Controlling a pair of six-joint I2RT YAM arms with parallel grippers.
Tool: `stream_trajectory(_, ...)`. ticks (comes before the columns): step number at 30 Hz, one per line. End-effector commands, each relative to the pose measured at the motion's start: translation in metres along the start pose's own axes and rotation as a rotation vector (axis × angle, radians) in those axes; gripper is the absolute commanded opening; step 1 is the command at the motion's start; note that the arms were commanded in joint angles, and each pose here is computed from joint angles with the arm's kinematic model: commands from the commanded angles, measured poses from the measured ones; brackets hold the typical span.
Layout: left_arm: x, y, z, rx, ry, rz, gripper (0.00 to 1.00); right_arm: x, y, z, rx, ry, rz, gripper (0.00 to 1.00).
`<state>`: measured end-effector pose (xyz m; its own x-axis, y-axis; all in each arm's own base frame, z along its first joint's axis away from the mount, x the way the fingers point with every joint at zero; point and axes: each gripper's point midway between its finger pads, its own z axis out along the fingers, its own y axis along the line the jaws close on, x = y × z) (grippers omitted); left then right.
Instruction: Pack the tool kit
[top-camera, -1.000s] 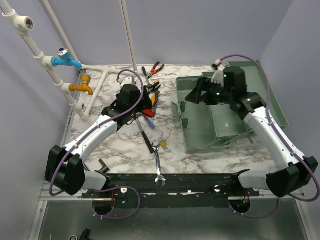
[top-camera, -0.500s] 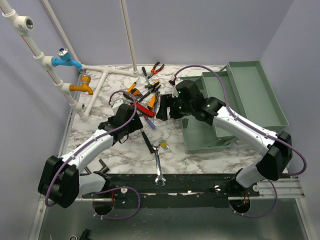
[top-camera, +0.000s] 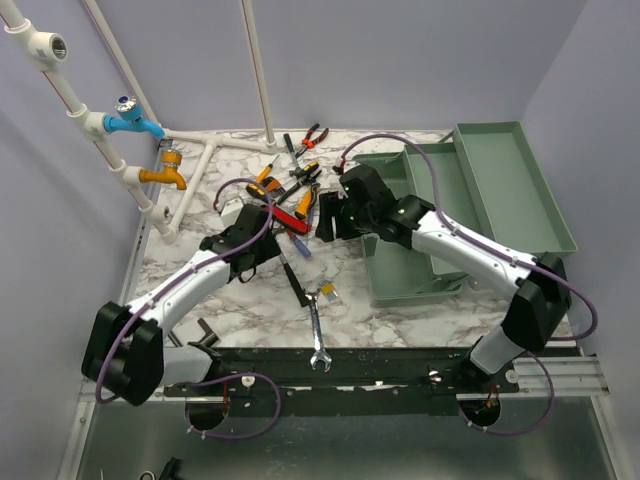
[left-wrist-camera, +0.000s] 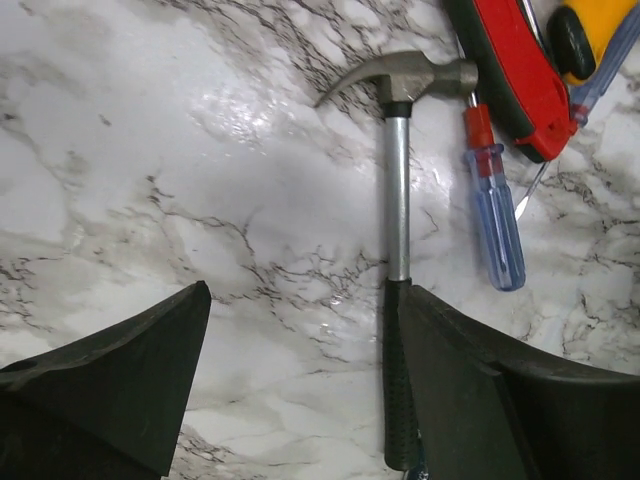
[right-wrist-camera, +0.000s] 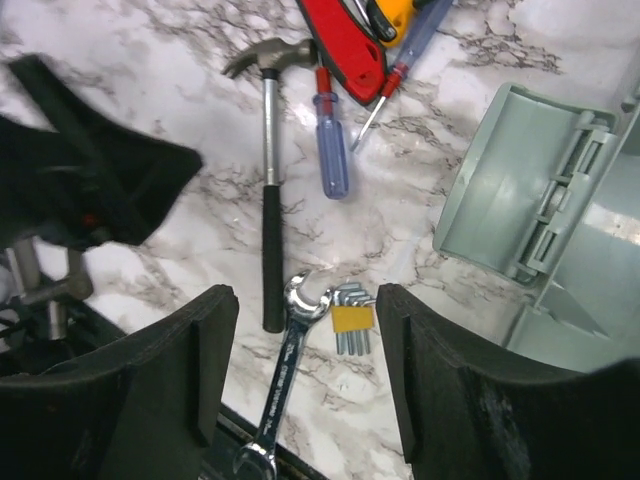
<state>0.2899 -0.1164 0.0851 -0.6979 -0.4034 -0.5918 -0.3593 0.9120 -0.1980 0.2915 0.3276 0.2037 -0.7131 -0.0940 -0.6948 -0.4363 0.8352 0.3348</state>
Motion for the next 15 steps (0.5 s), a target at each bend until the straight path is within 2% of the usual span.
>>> stream_trajectory(1,-0.011,0.031,-0.011,0.011,-0.089,-0.074,0.77,0.007,-0.004,0.037,0.07,0.031,-0.049,0.64)
stream_trajectory(9,-0.015,0.038,-0.033,0.223,-0.279,-0.089,0.82,0.027,-0.001,0.1,0.157,0.114,-0.129,0.63)
stream_trajectory(15,-0.017,0.038,-0.05,0.356,-0.41,-0.058,0.84,0.046,-0.002,0.14,0.184,0.165,-0.167,0.59)
